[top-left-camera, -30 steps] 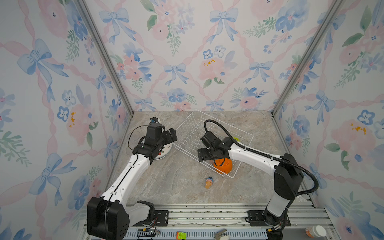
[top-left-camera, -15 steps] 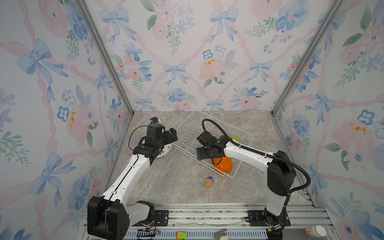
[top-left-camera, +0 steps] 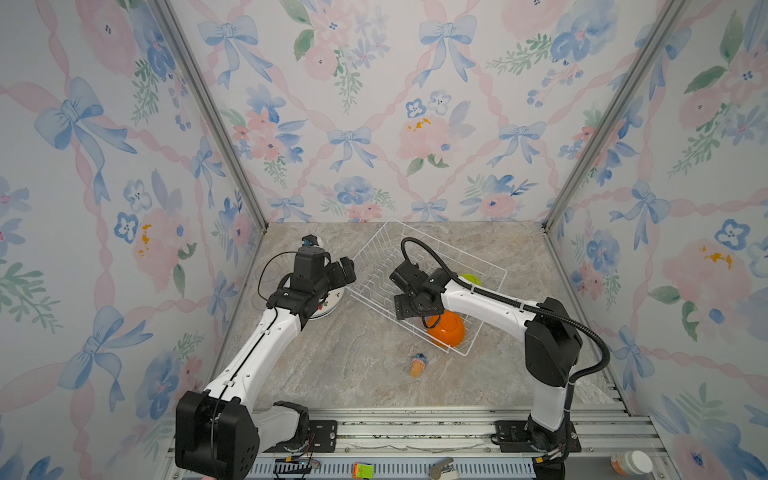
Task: Unload the mixed dishes from the dish rack
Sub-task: 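Grasp the clear glass beside the orange bowl with the right gripper, then lift the clear glass out of the rack with the right gripper while the left approaches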
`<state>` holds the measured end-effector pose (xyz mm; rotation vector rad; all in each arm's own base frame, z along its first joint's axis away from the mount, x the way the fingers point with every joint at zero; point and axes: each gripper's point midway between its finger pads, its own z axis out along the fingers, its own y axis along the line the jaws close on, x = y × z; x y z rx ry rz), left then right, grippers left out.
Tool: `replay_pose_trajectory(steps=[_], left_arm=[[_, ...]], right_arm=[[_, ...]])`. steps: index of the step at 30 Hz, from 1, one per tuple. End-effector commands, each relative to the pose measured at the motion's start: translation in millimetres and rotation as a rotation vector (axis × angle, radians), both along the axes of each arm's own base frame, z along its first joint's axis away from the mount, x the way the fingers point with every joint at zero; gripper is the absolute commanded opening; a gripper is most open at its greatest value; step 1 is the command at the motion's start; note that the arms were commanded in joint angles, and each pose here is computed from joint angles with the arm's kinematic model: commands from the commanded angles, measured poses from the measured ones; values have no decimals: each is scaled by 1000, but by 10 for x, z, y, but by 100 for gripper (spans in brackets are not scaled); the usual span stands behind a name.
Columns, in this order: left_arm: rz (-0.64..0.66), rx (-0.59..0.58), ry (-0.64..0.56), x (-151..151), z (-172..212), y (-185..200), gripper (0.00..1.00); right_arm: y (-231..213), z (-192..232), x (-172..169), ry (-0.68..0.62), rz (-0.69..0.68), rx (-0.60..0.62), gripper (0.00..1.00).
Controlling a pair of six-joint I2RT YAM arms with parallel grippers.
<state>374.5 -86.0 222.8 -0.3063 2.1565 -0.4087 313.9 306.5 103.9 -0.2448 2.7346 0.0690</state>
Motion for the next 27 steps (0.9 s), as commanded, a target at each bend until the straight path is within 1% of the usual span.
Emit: replay_pose_trajectory(steps=[1,6,10,17,27], left_arm=[[-4,-14,-4,-2,-20,-12,98],[-6,-14,-7,-6,-20,-13,98],[-7,-17,-5,-4,-45,-18,98],[-25,-36,-12,-13,-17,-60,98],[-28,-50,-26,-13,-5,-67,98]], right_arm=[[-60,-166,-192,82,25,-70,86],[-35,-132,-219,91,30,-44,78],[-62,-90,-203,85,20,-28,68],[-78,108,-92,71,2,70,66],[-326,404,165,36,-66,216,66]])
